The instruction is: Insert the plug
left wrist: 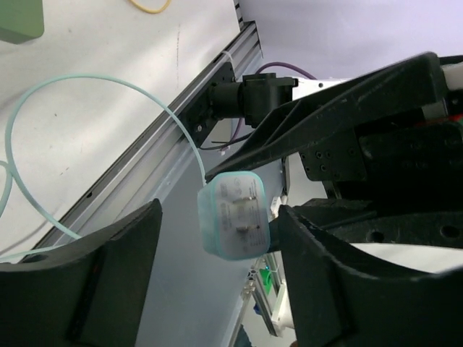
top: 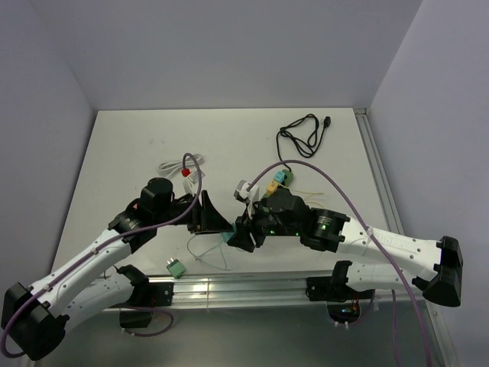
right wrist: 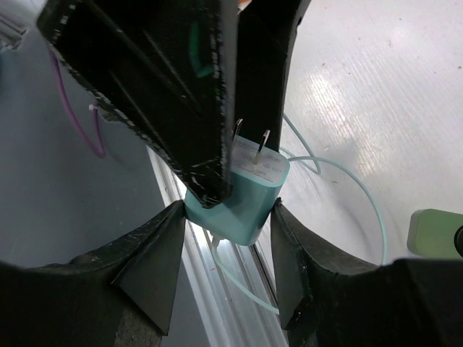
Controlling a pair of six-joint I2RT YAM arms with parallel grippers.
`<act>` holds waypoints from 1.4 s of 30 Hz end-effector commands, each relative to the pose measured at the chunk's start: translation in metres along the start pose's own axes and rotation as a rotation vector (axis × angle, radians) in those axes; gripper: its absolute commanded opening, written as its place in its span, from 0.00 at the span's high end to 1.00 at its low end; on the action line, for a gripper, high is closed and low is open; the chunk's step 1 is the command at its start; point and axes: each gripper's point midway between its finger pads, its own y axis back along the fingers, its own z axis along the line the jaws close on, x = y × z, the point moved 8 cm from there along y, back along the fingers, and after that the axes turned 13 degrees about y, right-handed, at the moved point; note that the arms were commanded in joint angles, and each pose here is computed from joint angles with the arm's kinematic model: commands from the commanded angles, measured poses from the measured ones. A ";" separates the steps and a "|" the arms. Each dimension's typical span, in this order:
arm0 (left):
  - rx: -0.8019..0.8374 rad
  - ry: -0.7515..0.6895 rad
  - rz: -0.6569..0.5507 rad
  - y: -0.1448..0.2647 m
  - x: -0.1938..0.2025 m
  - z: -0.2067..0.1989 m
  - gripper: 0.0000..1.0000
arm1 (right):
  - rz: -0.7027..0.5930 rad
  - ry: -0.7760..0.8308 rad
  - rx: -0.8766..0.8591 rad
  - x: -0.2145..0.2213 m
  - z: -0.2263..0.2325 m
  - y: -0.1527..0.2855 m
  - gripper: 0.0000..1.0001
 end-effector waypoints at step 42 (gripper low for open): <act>0.578 -0.006 -0.385 0.021 -0.017 -0.072 1.00 | -0.670 -0.803 -0.035 -0.048 0.018 0.062 0.39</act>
